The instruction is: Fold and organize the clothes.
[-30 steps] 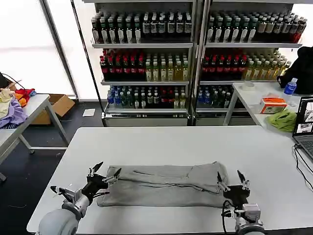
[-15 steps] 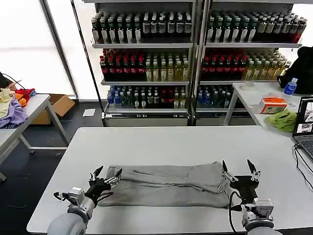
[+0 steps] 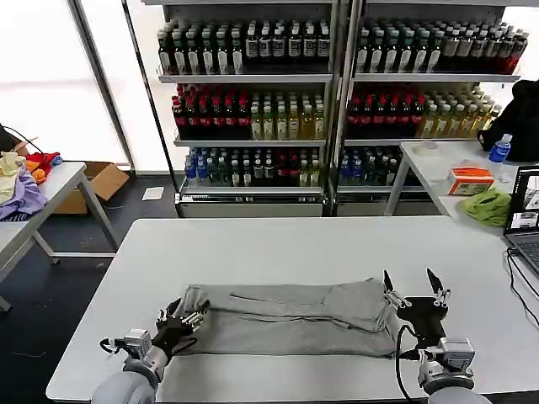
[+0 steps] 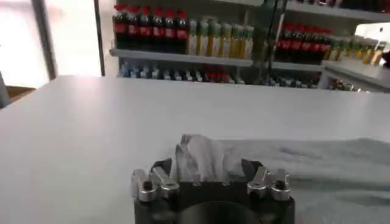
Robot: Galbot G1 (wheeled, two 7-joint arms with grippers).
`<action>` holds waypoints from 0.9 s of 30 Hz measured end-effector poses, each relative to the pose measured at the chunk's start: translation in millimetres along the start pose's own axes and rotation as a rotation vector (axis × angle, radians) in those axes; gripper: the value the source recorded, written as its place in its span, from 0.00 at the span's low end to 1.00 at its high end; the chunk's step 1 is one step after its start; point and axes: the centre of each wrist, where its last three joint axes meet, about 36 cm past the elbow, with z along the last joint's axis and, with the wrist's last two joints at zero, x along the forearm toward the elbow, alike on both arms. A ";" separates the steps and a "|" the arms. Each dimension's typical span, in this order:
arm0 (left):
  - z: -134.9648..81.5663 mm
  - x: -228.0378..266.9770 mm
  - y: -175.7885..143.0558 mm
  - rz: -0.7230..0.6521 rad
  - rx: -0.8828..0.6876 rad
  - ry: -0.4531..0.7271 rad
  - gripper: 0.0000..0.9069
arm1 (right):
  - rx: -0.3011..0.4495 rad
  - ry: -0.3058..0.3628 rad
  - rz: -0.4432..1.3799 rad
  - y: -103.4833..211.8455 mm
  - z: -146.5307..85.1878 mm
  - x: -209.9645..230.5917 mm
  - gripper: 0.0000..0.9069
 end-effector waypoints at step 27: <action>-20.4 28.7 68.5 -0.078 -0.108 -0.025 0.00 | -0.004 -0.026 0.008 -1.9 -9.4 -12.9 1.00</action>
